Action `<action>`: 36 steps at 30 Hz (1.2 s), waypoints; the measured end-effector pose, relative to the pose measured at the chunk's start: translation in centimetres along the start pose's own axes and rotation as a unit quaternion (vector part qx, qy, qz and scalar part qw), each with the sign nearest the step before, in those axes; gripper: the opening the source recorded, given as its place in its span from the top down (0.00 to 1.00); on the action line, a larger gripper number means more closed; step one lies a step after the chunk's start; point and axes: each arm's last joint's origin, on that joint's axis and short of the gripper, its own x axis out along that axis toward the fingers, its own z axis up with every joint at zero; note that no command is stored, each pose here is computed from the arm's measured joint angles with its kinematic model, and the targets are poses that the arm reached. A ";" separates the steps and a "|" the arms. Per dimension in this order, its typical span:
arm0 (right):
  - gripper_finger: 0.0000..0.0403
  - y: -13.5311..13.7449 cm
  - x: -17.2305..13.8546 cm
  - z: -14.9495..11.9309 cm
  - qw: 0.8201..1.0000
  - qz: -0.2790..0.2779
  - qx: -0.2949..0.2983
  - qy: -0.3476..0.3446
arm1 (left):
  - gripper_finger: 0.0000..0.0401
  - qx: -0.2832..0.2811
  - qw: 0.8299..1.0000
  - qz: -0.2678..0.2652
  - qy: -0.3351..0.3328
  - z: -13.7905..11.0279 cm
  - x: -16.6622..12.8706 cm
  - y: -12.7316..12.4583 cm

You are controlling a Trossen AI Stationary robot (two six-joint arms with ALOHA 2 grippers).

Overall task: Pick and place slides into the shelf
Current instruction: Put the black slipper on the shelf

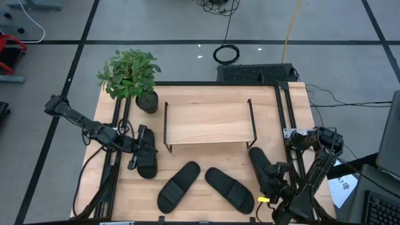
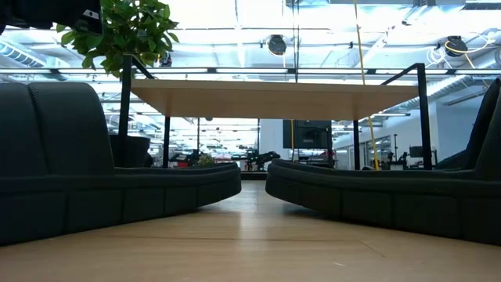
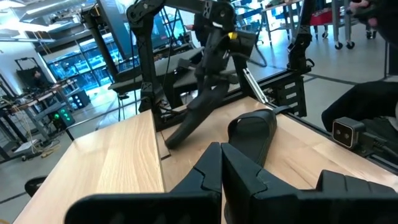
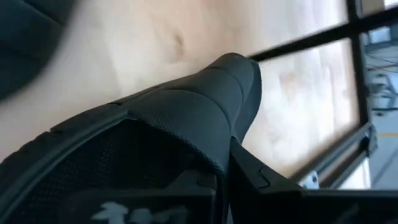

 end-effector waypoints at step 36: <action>1.00 -8.8 -9.4 13.9 0.953 -0.037 -0.105 -0.281 | 0.98 0.008 1.000 -0.001 0.006 -0.1 0.0 0.0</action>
